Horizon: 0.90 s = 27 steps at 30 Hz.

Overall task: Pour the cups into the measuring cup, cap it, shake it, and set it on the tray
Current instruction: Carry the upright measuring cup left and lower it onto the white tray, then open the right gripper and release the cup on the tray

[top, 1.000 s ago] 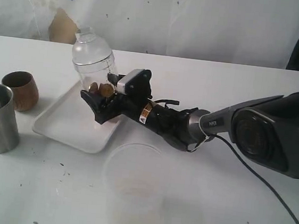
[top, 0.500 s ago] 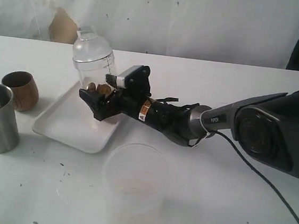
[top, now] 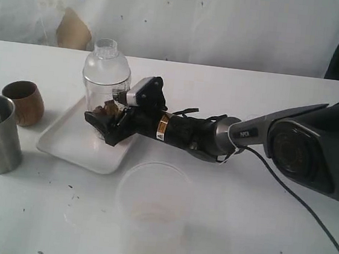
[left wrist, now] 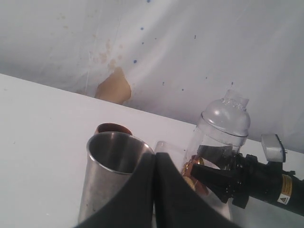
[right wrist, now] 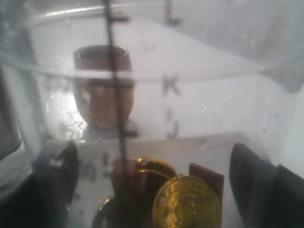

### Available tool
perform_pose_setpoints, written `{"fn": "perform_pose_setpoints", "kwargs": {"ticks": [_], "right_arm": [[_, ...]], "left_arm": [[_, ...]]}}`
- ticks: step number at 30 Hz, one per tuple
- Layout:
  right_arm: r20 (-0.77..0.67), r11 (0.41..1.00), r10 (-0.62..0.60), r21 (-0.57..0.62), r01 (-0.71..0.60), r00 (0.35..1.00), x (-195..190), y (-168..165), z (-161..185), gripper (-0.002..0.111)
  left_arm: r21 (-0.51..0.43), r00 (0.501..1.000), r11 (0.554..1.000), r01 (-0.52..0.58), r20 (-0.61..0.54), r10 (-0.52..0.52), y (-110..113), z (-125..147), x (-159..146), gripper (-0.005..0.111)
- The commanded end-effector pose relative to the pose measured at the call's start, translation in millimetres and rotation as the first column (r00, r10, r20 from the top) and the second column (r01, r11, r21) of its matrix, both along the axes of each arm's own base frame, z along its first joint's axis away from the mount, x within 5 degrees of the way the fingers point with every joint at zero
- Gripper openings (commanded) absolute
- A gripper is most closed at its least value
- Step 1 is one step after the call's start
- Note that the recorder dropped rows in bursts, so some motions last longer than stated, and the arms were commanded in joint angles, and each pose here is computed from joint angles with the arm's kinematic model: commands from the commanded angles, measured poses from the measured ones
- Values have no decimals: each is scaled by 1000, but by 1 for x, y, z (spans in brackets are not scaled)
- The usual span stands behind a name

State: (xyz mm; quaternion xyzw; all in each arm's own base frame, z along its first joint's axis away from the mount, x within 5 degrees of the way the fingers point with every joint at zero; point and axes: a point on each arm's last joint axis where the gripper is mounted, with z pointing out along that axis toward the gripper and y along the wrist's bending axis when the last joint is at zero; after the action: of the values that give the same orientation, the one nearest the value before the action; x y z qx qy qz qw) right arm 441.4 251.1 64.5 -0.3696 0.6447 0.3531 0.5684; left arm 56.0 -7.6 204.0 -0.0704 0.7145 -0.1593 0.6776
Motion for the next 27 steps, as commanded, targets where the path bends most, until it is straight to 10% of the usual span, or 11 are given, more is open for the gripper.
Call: {"fn": "perform_pose_setpoints", "kwargs": {"ticks": [1,11,27], "right_arm": [[-77,985,1,-172,-14,997,-6,-4,-29,50],[-175,970,-120,-230,78,977,0,-10,-12,94],[-172,973,-48,-231,7,984,-6,-7,34,98]], "left_arm": [[-8,1000,1000,0,11,0,0,0,0,0],[-8,1000,1000,0,11,0,0,0,0,0],[-8,1000,1000,0,11,0,0,0,0,0]]}}
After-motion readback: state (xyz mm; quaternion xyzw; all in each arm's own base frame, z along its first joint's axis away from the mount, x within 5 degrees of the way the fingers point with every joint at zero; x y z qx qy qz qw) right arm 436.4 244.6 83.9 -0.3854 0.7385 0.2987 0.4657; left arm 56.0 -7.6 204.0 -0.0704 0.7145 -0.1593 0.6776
